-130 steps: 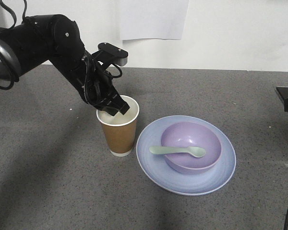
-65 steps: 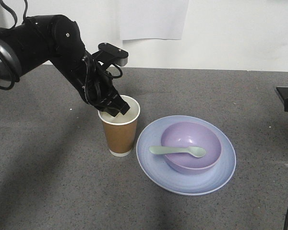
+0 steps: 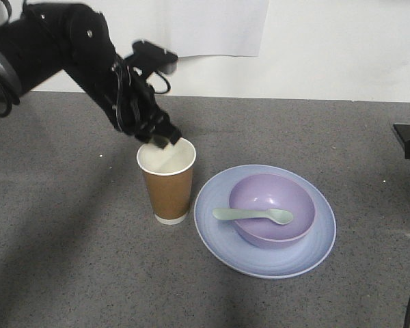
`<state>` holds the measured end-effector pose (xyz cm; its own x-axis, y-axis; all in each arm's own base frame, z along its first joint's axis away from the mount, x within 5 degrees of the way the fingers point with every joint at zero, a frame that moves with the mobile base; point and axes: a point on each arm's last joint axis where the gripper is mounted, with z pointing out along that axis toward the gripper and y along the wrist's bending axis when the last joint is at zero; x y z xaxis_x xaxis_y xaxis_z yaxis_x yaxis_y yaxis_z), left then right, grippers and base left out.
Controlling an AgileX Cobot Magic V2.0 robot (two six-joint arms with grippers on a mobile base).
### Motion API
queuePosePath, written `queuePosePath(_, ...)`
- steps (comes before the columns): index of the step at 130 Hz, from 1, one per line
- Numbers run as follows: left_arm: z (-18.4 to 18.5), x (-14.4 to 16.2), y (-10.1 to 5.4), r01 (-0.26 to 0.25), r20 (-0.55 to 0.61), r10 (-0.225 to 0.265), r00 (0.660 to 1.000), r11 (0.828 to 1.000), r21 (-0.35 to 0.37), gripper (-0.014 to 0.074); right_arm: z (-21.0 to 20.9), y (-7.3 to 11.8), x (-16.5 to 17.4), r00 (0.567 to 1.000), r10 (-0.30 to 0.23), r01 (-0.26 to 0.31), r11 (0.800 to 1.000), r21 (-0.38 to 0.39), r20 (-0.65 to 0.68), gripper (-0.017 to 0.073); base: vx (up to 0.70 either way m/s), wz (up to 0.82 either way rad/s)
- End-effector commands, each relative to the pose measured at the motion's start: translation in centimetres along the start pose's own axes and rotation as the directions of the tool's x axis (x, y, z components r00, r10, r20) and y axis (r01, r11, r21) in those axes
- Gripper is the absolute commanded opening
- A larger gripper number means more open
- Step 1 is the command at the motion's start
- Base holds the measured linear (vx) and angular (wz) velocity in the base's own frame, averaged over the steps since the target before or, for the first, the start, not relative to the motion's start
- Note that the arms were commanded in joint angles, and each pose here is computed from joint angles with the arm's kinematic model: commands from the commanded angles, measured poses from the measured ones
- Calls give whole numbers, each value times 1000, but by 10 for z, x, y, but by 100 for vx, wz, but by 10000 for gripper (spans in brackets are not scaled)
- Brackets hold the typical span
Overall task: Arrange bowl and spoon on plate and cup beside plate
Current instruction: 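Release the paper cup and raise the left gripper away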
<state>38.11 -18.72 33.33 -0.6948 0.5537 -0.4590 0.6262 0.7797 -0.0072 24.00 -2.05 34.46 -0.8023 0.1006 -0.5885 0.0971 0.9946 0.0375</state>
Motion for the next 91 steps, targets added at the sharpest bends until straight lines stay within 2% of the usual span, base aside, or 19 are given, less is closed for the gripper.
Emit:
queuePosePath(1,-55,-14,-2,40,173,-30,984,998,-51,307,-14,-1,-9,996,-8,8,1000,2,93,-1,0,0)
queuePosePath(10,-63,-17,-1,34,186,-20,982,997,-71,300,-14,-1,-9,996,-8,8,1000,2,93,-1,0,0)
queuePosePath(24,-76,-16,4,22,188,5,982,989,-143,265,-14,-1,-9,996,-8,8,1000,2,94,-1,0,0)
queuePosePath(32,-83,-14,8,39,195,0,981,980,-194,229,-14,-1,-9,996,-8,8,1000,2,93,-1,0,0)
queuePosePath(39,-92,-11,16,72,208,-22,978,969,-236,184,-14,-1,-9,996,-8,8,1000,2,93,-1,0,0)
queuePosePath(49,-103,-6,26,131,235,-73,969,961,-242,121,-14,-1,-9,996,-8,8,1000,2,93,-1,0,0)
queuePosePath(64,-112,3,41,189,270,-127,955,958,-216,-10,-14,-1,-9,996,-8,8,1000,2,93,-1,0,0)
queuePosePath(91,-108,20,60,249,261,-202,944,955,-159,-8,-14,-1,-9,996,-8,8,1000,2,93,-1,0,0)
